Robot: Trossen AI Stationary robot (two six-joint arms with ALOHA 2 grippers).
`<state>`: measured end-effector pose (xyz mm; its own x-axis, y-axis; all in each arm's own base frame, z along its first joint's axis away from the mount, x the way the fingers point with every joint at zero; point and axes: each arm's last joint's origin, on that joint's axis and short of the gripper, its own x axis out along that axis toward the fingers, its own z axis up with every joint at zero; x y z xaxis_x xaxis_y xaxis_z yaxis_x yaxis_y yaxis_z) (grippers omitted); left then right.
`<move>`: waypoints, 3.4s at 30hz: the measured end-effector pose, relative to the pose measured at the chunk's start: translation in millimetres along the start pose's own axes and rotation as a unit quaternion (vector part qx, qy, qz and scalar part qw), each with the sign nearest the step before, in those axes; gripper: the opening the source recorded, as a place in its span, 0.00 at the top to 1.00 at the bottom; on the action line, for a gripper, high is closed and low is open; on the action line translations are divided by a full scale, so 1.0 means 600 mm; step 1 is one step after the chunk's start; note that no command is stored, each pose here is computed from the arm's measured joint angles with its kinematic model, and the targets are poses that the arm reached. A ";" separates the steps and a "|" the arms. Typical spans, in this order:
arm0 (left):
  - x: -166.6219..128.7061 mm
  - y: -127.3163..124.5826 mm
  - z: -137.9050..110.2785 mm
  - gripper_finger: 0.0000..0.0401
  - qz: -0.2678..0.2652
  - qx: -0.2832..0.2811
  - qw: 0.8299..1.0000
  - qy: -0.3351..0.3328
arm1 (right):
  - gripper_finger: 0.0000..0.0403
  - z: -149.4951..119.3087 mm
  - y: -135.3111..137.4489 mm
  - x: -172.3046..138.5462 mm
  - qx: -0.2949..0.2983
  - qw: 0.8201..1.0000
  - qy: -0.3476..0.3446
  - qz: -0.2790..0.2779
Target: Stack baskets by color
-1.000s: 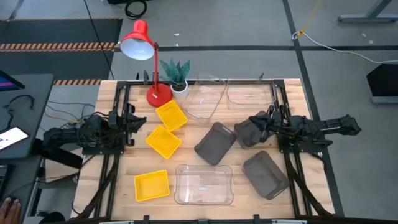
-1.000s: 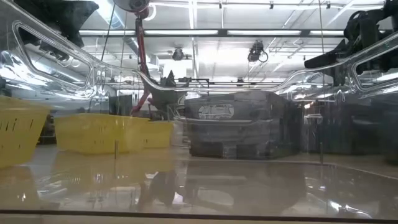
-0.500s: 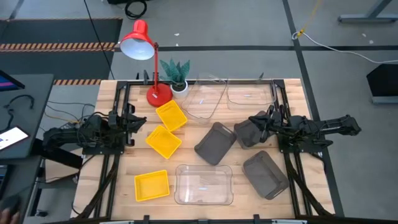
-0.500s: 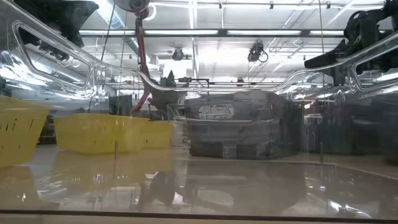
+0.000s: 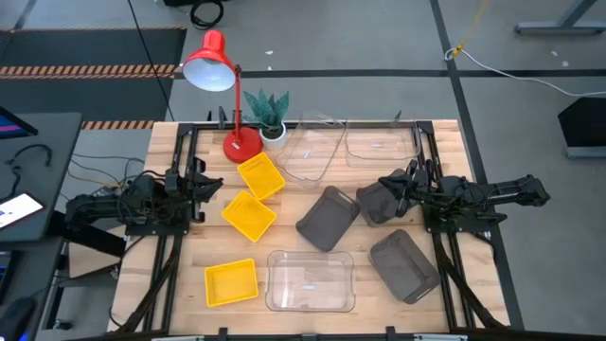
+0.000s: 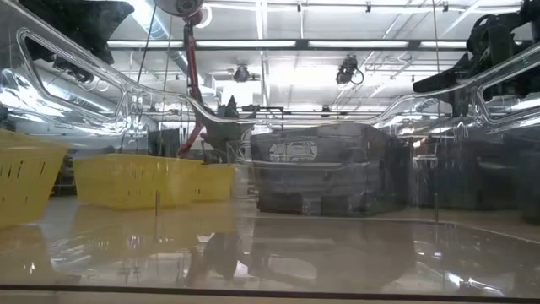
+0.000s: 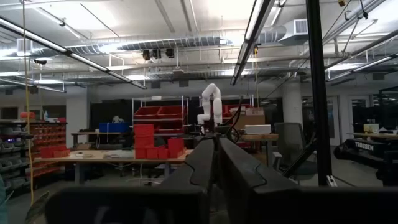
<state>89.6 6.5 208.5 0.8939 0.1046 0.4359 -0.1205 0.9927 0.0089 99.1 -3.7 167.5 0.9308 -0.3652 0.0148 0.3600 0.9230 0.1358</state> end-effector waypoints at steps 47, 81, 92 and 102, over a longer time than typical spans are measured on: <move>0.000 0.000 0.000 0.93 0.000 0.000 1.000 0.000 | 0.97 0.000 0.000 0.000 0.000 1.000 0.000 0.000; 0.000 0.000 0.000 0.92 0.000 0.000 1.000 0.000 | 0.97 0.000 0.000 0.000 0.000 1.000 0.000 0.000; 0.000 0.000 0.000 0.93 0.000 0.000 1.000 0.000 | 0.97 0.000 0.000 0.000 0.000 1.000 0.000 0.000; 0.000 0.000 0.000 0.91 0.000 0.000 1.000 0.000 | 0.97 0.000 0.000 0.000 0.000 1.000 0.000 0.000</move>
<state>89.6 6.5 208.5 0.8940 0.1046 0.4356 -0.1205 0.9927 0.0089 99.0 -3.7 167.5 0.9307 -0.3656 0.0148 0.3603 0.9229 0.1358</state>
